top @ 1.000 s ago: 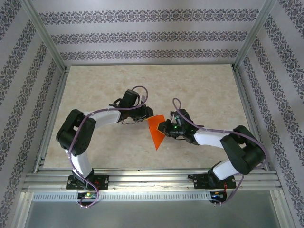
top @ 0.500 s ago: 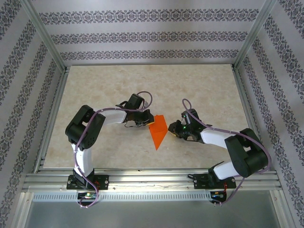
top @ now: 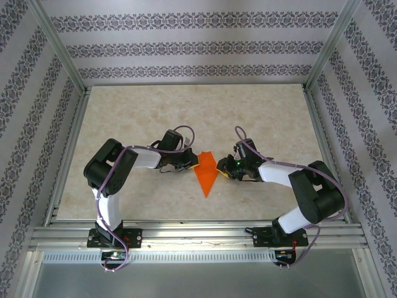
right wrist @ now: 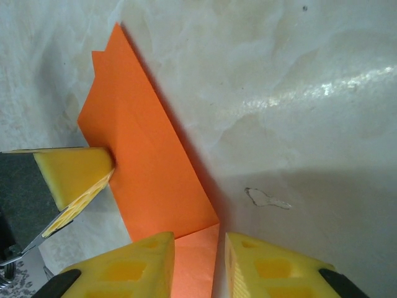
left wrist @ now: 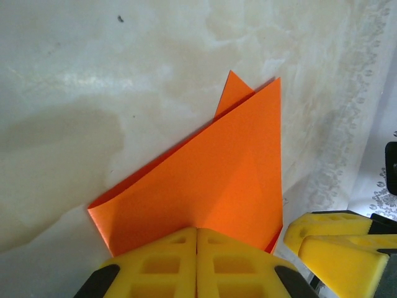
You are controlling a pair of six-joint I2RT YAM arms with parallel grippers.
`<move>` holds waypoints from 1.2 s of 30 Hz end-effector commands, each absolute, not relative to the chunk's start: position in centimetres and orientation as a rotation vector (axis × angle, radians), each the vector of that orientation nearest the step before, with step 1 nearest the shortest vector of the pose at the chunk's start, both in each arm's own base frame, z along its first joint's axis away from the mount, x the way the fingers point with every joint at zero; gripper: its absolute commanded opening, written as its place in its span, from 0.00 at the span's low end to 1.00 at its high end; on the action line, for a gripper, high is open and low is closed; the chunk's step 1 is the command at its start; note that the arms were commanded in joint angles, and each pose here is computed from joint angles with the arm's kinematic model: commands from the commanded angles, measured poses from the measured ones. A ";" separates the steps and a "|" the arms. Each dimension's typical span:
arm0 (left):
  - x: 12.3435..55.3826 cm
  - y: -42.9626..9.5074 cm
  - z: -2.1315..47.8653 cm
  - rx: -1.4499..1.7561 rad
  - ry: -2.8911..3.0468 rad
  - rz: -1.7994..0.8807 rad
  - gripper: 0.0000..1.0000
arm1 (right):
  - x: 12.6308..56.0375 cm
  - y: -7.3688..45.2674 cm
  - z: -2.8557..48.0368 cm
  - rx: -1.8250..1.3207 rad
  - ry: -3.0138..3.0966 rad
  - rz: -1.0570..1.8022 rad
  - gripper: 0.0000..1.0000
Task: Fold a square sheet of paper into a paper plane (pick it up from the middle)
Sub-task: Fold the wing for the fifth time at the center of the table.
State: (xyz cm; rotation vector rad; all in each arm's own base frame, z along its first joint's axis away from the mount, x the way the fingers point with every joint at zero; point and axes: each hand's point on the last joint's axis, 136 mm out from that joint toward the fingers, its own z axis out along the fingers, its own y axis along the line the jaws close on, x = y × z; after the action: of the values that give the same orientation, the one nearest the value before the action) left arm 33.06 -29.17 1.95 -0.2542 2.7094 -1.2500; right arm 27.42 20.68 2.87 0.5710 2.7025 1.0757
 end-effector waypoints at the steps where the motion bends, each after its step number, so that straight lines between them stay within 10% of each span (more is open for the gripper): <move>1: 31.0 -27.2 -1.4 -0.360 2.841 -1.142 0.09 | 27.1 21.3 2.6 0.540 2.741 1.087 0.29; 36: 33.4 -28.6 0.8 -0.026 2.807 -1.100 0.10 | 30.3 24.2 4.1 0.210 2.726 1.395 0.12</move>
State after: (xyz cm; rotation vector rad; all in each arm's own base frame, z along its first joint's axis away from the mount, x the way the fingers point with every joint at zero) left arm 33.37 -29.46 2.03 -0.0379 2.7627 -1.1657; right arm 31.14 24.34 4.22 0.2267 2.7068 1.3649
